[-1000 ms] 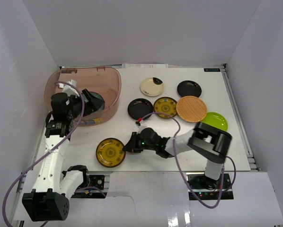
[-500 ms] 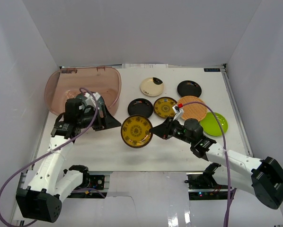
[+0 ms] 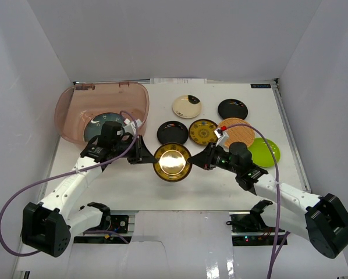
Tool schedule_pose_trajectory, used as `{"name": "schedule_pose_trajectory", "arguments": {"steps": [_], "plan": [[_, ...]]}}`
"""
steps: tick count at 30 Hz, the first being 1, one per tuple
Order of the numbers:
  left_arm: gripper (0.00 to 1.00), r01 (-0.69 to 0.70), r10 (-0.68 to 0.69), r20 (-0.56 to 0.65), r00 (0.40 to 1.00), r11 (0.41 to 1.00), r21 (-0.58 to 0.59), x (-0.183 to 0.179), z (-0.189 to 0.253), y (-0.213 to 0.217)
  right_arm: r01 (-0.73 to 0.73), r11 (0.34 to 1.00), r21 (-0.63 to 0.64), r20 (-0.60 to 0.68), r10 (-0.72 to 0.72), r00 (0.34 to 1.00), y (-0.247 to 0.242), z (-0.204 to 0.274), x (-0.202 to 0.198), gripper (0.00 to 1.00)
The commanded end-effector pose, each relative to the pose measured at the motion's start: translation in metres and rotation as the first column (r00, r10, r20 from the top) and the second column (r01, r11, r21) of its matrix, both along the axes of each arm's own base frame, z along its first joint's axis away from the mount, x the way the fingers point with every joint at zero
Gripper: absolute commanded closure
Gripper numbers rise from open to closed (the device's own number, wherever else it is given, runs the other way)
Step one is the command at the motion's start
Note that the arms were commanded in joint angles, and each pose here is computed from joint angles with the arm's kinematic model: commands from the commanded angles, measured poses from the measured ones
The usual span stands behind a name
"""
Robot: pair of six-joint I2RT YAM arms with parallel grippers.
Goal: Place the plates into the plastic bin on the countertop
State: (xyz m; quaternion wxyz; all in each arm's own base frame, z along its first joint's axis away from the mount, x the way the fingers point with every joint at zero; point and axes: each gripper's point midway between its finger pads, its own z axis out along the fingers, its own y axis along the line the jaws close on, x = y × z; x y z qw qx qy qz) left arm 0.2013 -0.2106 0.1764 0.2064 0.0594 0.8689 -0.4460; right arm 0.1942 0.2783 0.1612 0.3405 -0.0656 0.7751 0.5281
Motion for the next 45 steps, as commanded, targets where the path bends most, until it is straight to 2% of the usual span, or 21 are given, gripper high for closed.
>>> {"name": "schedule_pose_trajectory", "arguments": {"steps": [1, 3, 4, 5, 6, 9, 13, 14, 16, 18, 19, 22, 25, 28, 33, 37, 38, 40, 42, 44, 45], "plan": [[0.78, 0.029, -0.027, 0.040, 0.999, 0.998, -0.053, 0.011, 0.017, -0.014, -0.071, 0.995, 0.066, 0.075, 0.066, 0.995, 0.007, 0.032, -0.005, 0.92], [0.98, 0.011, -0.009, 0.055, 0.998, 1.000, -0.027, 0.015, 0.015, -0.015, -0.069, 0.995, 0.072, 0.078, 0.064, 0.995, 0.006, 0.035, -0.003, 0.92], [1.00, -0.006, 0.008, 0.075, 0.997, 1.000, -0.026, 0.020, 0.020, -0.014, -0.063, 0.995, 0.071, 0.076, 0.058, 0.995, 0.005, 0.036, -0.002, 0.87], [1.00, -0.024, 0.026, 0.092, 0.995, 0.999, -0.023, 0.025, 0.025, -0.014, -0.058, 0.996, 0.067, 0.072, 0.053, 0.996, 0.004, 0.036, 0.000, 0.76], [1.00, -0.058, 0.059, 0.123, 0.991, 0.998, -0.013, 0.033, 0.031, -0.011, -0.043, 0.997, 0.056, 0.061, 0.039, 0.997, 0.001, 0.034, 0.003, 0.50], [1.00, -0.168, 0.167, 0.231, 0.959, 0.986, -0.012, 0.062, 0.070, -0.004, -0.003, 0.999, 0.034, 0.063, 0.001, 0.998, -0.008, 0.031, 0.011, 0.29], [1.00, -0.334, 0.326, 0.338, 0.883, 0.942, -0.036, 0.104, 0.114, 0.025, 0.059, 0.998, -0.009, 0.071, -0.058, 0.996, -0.019, 0.027, 0.024, 0.30], [1.00, -0.416, 0.413, 0.326, 0.851, 0.907, -0.063, 0.121, 0.121, 0.050, 0.103, 0.994, -0.034, 0.070, -0.100, 0.992, -0.023, 0.020, 0.030, 0.31], [1.00, -0.471, 0.486, 0.312, 0.817, 0.873, -0.125, 0.135, 0.131, 0.076, 0.150, 0.986, -0.069, 0.048, -0.147, 0.988, -0.027, 0.006, 0.037, 0.34], [1.00, -0.597, 0.603, 0.300, 0.740, 0.793, -0.122, 0.148, 0.128, 0.116, 0.214, 0.972, -0.101, 0.030, -0.212, 0.977, -0.032, -0.006, 0.049, 0.37], [1.00, -0.702, 0.693, 0.314, 0.649, 0.704, -0.103, 0.158, 0.125, 0.152, 0.226, 0.967, -0.118, 0.015, -0.226, 0.974, -0.031, -0.015, 0.055, 0.39], [1.00, -0.791, 0.770, 0.300, 0.563, 0.608, -0.075, 0.161, 0.108, 0.182, 0.283, 0.949, -0.139, -0.034, -0.290, 0.956, -0.029, -0.033, 0.070, 0.40], [1.00, -0.895, 0.853, 0.307, 0.422, 0.445, -0.007, 0.166, 0.082, 0.226, 0.351, 0.926, -0.138, -0.078, -0.363, 0.928, -0.021, -0.044, 0.087, 0.40], [1.00, -0.932, 0.877, 0.322, 0.357, 0.358, 0.058, 0.172, 0.057, 0.249, 0.360, 0.925, -0.119, -0.129, -0.374, 0.919, -0.002, -0.054, 0.095, 0.37], [1.00, -0.940, 0.888, 0.316, 0.333, 0.285, 0.188, 0.183, 0.020, 0.272, 0.435, 0.895, -0.098, -0.195, -0.446, 0.873, 0.018, -0.077, 0.122, 0.35], [0.92, -0.942, 0.889, 0.337, 0.312, 0.241, 0.235, 0.181, 0.004, 0.283, 0.518, 0.849, -0.104, -0.221, -0.527, 0.820, 0.021, -0.092, 0.148, 0.39], [0.84, -0.943, 0.887, 0.345, 0.307, 0.235, 0.237, 0.179, 0.002, 0.285, 0.544, 0.832, -0.109, -0.225, -0.554, 0.801, 0.020, -0.096, 0.154, 0.41], [0.77, -0.941, 0.880, 0.360, 0.309, 0.230, 0.246, 0.178, 0.001, 0.287, 0.564, 0.817, -0.123, -0.259, -0.575, 0.776, 0.022, -0.110, 0.162, 0.45], [0.64, -0.941, 0.876, 0.373, 0.307, 0.223, 0.253, 0.177, 0.001, 0.289, 0.582, 0.803, -0.129, -0.283, -0.592, 0.754, 0.023, -0.120, 0.167, 0.55], [0.59, -0.940, 0.871, 0.374, 0.317, 0.234, 0.250, 0.178, 0.002, 0.288, 0.595, 0.795, -0.118, -0.284, -0.601, 0.747, 0.025, -0.120, 0.173, 0.64], [0.51, -0.940, 0.871, 0.375, 0.317, 0.237, 0.245, 0.177, 0.004, 0.287, 0.595, 0.795, -0.118, -0.284, -0.601, 0.747, 0.026, -0.121, 0.174, 0.68]]}}
